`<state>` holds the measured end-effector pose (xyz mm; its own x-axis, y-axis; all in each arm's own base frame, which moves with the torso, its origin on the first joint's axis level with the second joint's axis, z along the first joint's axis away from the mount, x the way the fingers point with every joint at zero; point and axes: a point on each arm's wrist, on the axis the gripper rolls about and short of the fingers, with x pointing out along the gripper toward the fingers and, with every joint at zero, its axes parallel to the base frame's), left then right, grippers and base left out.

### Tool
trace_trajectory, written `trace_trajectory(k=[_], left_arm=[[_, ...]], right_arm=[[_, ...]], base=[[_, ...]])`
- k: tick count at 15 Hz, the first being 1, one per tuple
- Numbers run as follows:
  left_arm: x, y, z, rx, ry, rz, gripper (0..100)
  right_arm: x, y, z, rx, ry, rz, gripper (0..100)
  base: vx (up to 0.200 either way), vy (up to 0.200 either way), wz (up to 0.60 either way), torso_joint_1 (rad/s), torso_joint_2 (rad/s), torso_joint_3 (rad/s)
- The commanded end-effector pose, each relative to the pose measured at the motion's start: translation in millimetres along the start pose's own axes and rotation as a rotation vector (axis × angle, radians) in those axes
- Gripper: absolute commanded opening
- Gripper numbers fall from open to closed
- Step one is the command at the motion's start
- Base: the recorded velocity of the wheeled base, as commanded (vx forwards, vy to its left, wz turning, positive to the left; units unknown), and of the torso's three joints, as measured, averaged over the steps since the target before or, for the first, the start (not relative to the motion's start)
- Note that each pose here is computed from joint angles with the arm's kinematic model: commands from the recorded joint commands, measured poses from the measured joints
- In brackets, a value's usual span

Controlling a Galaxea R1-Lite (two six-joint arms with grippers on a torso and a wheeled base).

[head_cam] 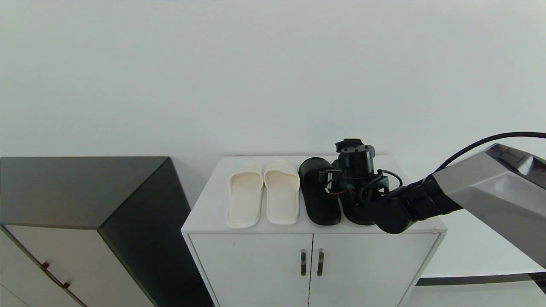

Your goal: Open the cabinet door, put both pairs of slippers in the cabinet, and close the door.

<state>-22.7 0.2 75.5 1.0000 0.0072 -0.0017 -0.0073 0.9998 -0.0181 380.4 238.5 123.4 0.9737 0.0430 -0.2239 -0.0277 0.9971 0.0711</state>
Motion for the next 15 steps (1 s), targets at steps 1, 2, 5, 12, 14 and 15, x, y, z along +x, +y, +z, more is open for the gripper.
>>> trace_trajectory(k=[1, 2, 5, 12, 14, 15], left_arm=[[0, 0.0, 0.0, 0.0, 0.001, 0.0, 0], [0, 0.0, 0.0, 0.0, 0.0, 0.0, 0], [0, 0.0, 0.0, -0.002, 0.001, 0.0, 0], [0, 0.0, 0.0, -0.003, 0.001, 0.0, 0], [0, 0.0, 0.0, -0.006, 0.001, 0.0, 0], [0, 0.0, 0.0, -0.006, 0.001, 0.002, 0]], right_arm=[[12, 6, -6, -0.015, -0.005, 0.0, 100], [17, 8, -6, -0.015, -0.013, 0.0, 100], [23, 8, -5, -0.046, -0.024, -0.004, 0], [1, 6, 10, -0.054, -0.042, -0.017, 0], [-21, 3, 22, -0.066, -0.061, -0.046, 0], [-38, 2, 29, -0.078, -0.064, -0.029, 0]], base=[[0.0, 0.0, 0.0, 0.0, 0.0, 0.0], [0.0, 0.0, 0.0, 0.0, 0.0, 0.0], [0.0, 0.0, 0.0, 0.0, 0.0, 0.0], [0.0, 0.0, 0.0, 0.0, 0.0, 0.0], [0.0, 0.0, 0.0, 0.0, 0.0, 0.0], [0.0, 0.0, 0.0, 0.0, 0.0, 0.0]])
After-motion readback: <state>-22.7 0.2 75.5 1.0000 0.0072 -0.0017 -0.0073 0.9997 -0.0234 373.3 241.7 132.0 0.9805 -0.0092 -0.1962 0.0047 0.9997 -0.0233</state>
